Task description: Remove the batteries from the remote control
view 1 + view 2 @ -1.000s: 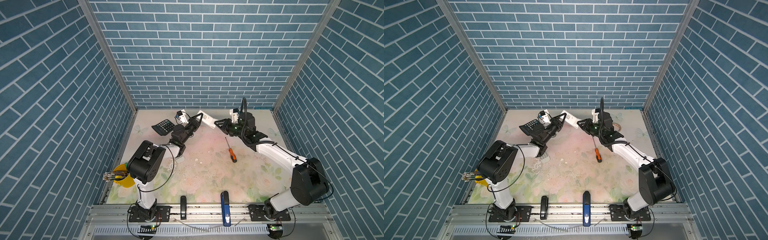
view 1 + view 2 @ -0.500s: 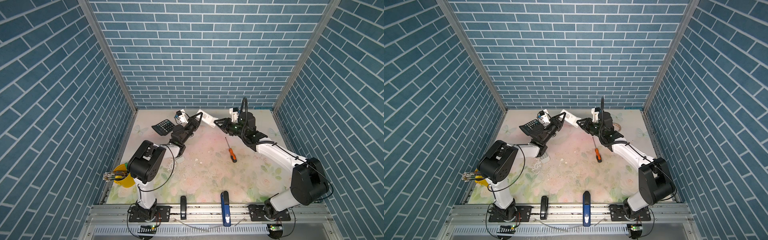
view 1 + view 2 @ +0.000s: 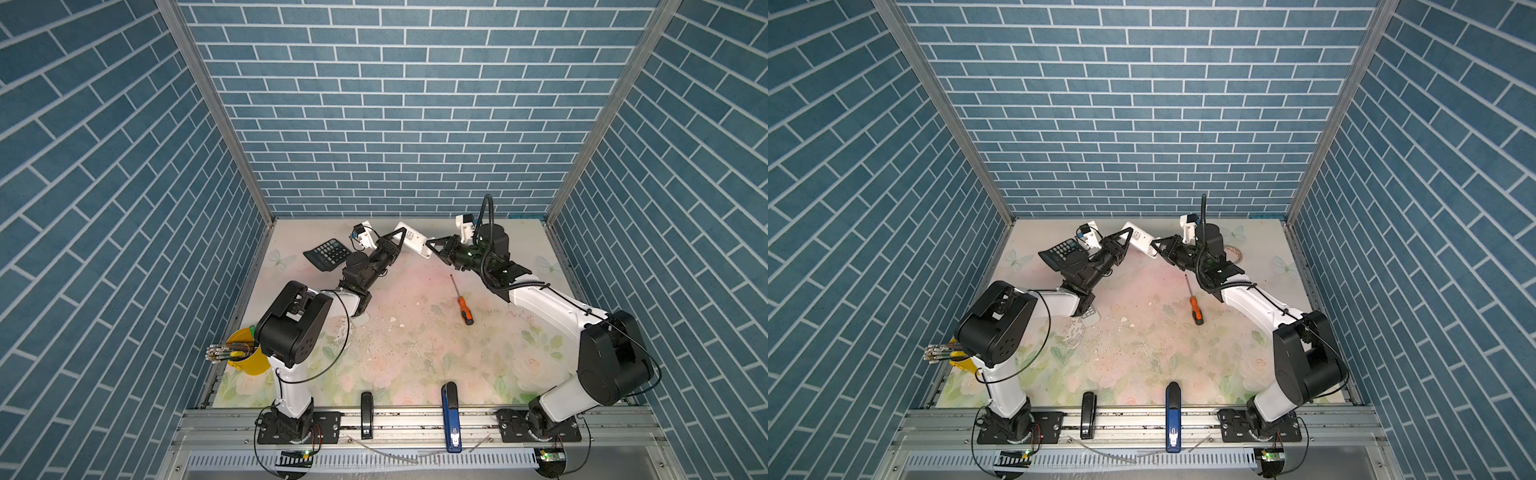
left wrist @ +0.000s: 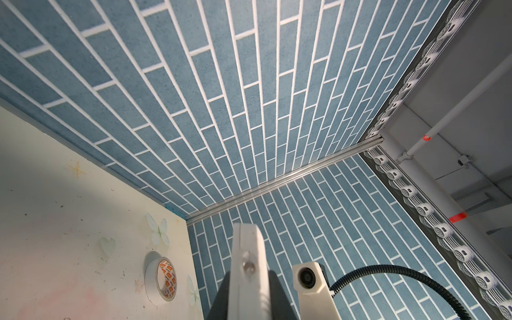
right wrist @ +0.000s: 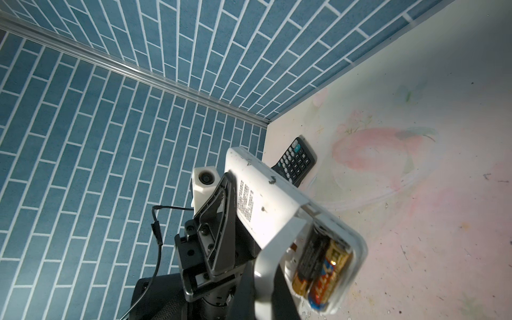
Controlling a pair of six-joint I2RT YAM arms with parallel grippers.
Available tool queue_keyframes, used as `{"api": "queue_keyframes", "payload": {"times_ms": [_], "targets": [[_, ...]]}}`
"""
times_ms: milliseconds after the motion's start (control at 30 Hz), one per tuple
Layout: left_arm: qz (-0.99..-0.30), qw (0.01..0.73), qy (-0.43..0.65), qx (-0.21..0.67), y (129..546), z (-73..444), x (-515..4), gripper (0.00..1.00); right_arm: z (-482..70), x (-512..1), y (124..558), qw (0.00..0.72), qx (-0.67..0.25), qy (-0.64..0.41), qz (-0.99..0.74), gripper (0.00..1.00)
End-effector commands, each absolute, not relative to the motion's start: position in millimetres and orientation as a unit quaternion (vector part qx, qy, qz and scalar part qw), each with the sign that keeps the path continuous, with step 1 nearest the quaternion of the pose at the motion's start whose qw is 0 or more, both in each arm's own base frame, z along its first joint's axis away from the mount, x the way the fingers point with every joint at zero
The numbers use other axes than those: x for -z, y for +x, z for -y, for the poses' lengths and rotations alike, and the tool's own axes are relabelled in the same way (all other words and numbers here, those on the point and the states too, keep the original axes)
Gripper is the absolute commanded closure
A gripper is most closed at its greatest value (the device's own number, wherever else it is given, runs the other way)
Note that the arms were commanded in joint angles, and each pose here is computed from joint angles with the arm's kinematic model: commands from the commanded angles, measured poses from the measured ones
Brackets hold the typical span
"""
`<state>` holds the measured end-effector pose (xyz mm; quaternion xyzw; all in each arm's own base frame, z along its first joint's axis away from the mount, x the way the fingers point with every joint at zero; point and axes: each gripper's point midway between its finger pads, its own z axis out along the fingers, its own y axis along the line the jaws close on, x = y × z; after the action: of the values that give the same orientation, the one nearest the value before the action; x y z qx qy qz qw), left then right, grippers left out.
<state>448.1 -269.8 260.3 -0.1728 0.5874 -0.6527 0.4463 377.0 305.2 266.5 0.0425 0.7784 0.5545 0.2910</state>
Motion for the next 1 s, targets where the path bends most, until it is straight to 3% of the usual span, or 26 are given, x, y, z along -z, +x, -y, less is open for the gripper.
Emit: {"api": "queue_keyframes", "payload": {"times_ms": [0,400,967], "targets": [[-0.56,0.466,-0.161,0.666,444,264,-283,1.0,-302,-292,370,0.308,-0.57,0.029,-0.761,0.97],[-0.572,0.466,-0.174,0.652,449,253,-267,1.0,-249,-304,354,0.34,-0.51,0.031,-0.789,1.0],[-0.64,0.451,-0.175,0.597,403,273,-215,1.0,-104,-145,339,0.279,-0.159,0.099,-0.942,1.0]]}}
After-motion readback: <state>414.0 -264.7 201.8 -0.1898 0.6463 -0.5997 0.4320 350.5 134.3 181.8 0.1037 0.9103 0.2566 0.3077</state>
